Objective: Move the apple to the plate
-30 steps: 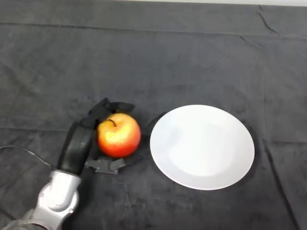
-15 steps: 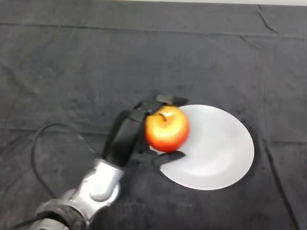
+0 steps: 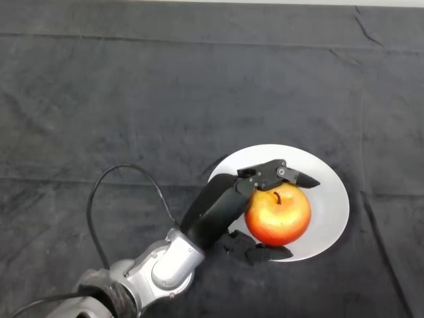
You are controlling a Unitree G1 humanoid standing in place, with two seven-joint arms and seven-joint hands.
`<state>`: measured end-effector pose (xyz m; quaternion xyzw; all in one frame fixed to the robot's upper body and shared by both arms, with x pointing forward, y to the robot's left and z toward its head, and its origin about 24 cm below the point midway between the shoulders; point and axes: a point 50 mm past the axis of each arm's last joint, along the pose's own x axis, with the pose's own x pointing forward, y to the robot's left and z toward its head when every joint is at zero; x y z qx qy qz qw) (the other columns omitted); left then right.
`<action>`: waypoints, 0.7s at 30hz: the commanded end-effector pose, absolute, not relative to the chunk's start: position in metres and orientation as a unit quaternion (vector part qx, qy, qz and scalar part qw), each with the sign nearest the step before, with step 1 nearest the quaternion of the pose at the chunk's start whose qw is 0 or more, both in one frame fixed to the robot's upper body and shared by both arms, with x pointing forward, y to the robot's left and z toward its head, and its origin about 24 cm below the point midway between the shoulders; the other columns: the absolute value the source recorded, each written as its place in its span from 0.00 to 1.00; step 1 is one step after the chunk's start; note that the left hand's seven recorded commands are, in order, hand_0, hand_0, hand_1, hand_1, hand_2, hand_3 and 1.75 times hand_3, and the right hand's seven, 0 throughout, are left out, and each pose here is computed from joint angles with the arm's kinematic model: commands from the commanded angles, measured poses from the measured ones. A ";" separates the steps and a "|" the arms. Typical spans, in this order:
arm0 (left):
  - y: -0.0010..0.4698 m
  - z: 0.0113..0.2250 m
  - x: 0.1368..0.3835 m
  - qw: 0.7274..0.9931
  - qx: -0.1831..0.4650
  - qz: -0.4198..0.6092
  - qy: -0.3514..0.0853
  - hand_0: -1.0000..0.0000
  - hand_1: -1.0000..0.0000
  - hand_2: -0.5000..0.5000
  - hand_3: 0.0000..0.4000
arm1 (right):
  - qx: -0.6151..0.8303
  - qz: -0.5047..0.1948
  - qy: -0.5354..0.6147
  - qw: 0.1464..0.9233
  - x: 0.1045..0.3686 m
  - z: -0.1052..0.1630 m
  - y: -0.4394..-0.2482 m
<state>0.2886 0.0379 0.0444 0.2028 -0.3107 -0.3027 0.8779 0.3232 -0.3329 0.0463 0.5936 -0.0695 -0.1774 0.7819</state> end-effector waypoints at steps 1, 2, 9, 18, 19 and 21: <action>0.036 0.057 0.295 0.865 0.216 -0.313 -0.328 0.00 0.00 0.50 1.00 | 0.591 -0.185 -0.083 0.780 0.320 0.050 -0.342; 0.037 0.055 0.295 0.865 0.221 -0.315 -0.323 0.00 0.00 0.50 1.00 | 0.591 -0.185 -0.083 0.780 0.320 0.050 -0.342; 0.042 0.042 0.300 0.867 0.269 -0.318 -0.274 0.00 0.00 0.50 1.00 | 0.592 -0.185 -0.083 0.780 0.320 0.050 -0.342; 0.044 0.035 0.310 0.871 0.312 -0.304 -0.225 1.00 1.00 0.50 0.00 | 0.591 -0.185 -0.083 0.781 0.320 0.050 -0.342; 0.045 0.035 0.311 0.872 0.315 -0.302 -0.222 1.00 1.00 0.50 0.00 | 0.591 -0.185 -0.083 0.781 0.320 0.050 -0.342; 0.046 0.036 0.313 0.873 0.319 -0.298 -0.219 1.00 1.00 0.50 0.00 | 0.591 -0.185 -0.083 0.781 0.320 0.050 -0.342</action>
